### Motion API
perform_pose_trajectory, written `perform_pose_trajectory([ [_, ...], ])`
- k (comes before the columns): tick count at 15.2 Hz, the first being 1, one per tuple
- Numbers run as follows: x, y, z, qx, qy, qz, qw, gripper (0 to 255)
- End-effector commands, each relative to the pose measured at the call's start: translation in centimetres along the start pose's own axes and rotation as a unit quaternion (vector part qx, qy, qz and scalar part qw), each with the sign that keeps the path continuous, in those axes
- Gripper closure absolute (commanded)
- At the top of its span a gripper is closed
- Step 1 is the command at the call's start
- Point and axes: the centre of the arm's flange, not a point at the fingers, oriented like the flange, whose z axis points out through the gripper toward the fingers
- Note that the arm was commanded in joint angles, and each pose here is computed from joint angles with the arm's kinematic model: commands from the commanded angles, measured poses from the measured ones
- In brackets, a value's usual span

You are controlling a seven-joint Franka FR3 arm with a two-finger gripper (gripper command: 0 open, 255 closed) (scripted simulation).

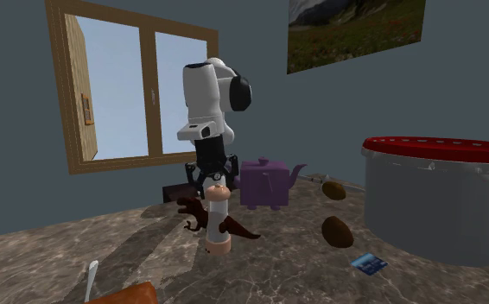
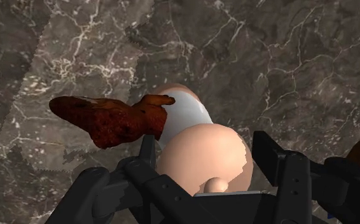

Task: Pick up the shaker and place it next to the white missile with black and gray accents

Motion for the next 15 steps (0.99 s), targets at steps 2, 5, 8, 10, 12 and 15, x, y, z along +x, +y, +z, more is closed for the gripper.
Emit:
perform_pose_trajectory([
  [2,0.0,-0.1,-0.5,0.000,0.000,0.000,1.0000,255],
  [5,0.0,-0.3,-2.1,0.000,0.000,0.000,1.0000,255],
  [8,-0.1,-0.5,-3.7,0.000,0.000,0.000,1.0000,255],
  [10,-0.1,-0.6,-4.7,0.000,0.000,0.000,1.0000,255],
  [12,-0.1,-0.7,-5.8,0.000,0.000,0.000,1.0000,255],
  [15,-0.1,-0.9,-7.3,0.000,0.000,0.000,1.0000,255],
])
